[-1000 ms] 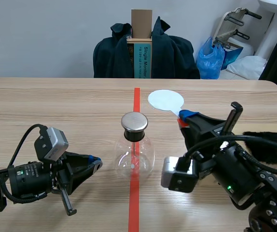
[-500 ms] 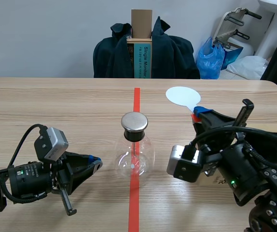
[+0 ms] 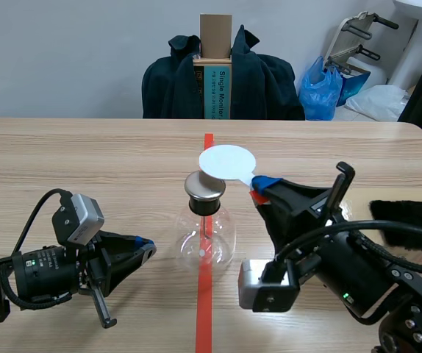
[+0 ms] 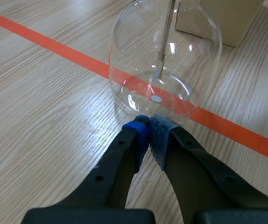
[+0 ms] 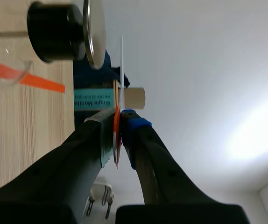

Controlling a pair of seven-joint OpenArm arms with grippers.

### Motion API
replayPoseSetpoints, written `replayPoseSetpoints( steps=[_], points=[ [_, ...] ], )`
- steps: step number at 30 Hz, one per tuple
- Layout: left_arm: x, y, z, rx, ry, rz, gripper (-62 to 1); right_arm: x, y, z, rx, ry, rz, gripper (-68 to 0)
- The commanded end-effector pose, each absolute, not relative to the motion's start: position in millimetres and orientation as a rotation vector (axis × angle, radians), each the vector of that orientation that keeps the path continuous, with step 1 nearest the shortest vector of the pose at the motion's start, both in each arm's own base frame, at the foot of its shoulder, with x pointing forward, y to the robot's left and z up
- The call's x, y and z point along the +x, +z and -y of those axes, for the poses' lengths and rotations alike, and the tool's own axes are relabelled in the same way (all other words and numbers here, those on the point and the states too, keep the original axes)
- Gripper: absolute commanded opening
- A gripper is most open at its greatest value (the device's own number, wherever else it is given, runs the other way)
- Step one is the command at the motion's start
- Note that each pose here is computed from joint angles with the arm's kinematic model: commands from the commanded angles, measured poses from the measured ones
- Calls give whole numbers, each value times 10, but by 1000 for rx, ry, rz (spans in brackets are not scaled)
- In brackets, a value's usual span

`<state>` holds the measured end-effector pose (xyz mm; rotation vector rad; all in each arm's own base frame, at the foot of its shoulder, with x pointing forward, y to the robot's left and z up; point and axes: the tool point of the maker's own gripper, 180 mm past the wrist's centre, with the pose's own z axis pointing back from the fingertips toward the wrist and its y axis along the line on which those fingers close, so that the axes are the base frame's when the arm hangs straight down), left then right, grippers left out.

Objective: Do the electroscope experiment.
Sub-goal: 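Move the plate toward and away from the electroscope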

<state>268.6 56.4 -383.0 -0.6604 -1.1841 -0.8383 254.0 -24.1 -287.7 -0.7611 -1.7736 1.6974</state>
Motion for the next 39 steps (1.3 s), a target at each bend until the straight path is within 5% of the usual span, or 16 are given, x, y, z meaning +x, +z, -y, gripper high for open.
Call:
replayPoseSetpoints(
  steps=[1, 26, 39],
  points=[
    [2732, -3747, -541, -671, -831, 1216, -582, 2568, -2784, 231, -781, 1696, 1815, -667],
    [2732, -3746, -541, -671, -831, 1216, -582, 2412, -2787, 88, -693, 1774, 1892, -667],
    [2733, -3746, -542, -671, -831, 1216, -582, 2732, -2644, 494, -886, 1489, 1732, -667]
  ],
)
